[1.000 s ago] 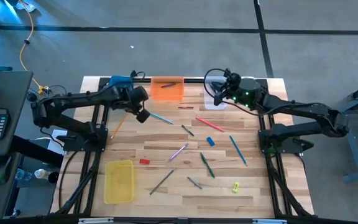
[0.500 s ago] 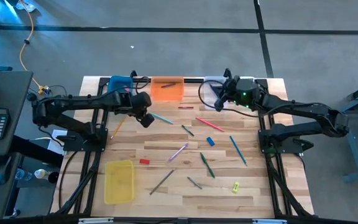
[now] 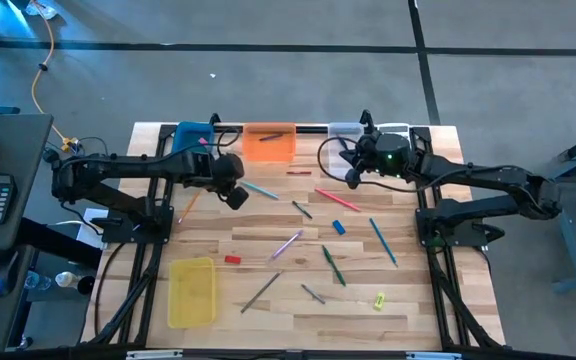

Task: Sort crayons/erasers/pens/pencils in bins
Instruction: Put the yellow pencil into the yellow bin

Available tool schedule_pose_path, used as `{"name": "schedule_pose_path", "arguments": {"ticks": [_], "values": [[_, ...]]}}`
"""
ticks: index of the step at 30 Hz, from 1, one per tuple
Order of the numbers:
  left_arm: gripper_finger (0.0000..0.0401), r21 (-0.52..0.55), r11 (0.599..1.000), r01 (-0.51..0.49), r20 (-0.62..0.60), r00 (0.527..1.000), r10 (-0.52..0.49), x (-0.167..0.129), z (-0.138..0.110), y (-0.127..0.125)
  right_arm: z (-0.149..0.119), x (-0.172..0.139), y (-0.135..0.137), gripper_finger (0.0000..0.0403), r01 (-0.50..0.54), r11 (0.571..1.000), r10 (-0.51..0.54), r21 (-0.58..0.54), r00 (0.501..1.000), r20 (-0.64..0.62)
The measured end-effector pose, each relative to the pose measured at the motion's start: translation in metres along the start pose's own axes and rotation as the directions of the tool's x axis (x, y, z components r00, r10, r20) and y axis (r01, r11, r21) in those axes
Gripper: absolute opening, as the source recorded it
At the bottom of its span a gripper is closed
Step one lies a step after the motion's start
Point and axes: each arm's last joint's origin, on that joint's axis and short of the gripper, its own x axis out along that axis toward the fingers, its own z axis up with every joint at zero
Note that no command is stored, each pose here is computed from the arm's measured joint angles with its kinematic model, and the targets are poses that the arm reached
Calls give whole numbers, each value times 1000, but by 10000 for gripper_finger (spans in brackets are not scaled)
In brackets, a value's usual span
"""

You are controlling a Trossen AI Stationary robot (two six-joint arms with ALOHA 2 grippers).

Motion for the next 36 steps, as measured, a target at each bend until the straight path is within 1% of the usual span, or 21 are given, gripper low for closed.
{"name": "schedule_pose_path", "arguments": {"ticks": [2, 4, 7, 10, 13, 16, 21, 25, 28, 31, 34, 36], "values": [[0, -13, 1000, -15, -65, 998, 14, 0, -5, 4, 0, 0, 0, 0, -8, 1000, 8, -3, 1000, -1], [0, 4, 998, -58, -136, 989, 58, 0, -11, 9, 0, 0, 0, 0, -12, 1000, 12, 2, 1000, 3], [1, -12, 993, -117, -210, 971, 112, -1, -17, 18, 3, 0, 0, 0, -19, 999, 17, 40, 999, 28], [12, -36, 995, -98, -254, 963, 86, 7, -20, 24, 7, 0, 1, 0, -27, 997, 22, 75, 997, 72], [33, -47, 996, -78, -281, 958, 62, 19, -25, 32, 11, -1, 1, 0, -40, 995, 30, 90, 993, 111], [62, -95, 993, -76, -300, 953, 45, 30, -29, 40, 13, -1, 1, 0, -44, 995, 31, 94, 990, 135], [110, -109, 988, -112, -335, 940, 70, 37, -34, 52, 15, -1, 1, 0, -48, 993, 32, 106, 988, 149], [138, -144, 975, -171, -373, 922, 106, 45, -42, 64, 15, -1, 1, 0, -47, 994, 31, 103, 988, 149], [148, -166, 967, -195, -399, 910, 115, 51, -48, 71, 15, -1, 1, 0, -46, 994, 31, 103, 988, 148], [150, -178, 961, -214, -424, 898, 121, 57, -55, 77, 15, -1, 1, 0, -46, 994, 31, 103, 988, 149], [145, -210, 961, -179, -398, 913, 84, 61, -54, 79, 15, -1, 1, 0, -35, 994, 19, 105, 989, 150], [140, -220, 960, -175, -388, 918, 79, 62, -52, 81, 15, -1, 1, 0, -22, 994, 6, 105, 989, 150]]}}
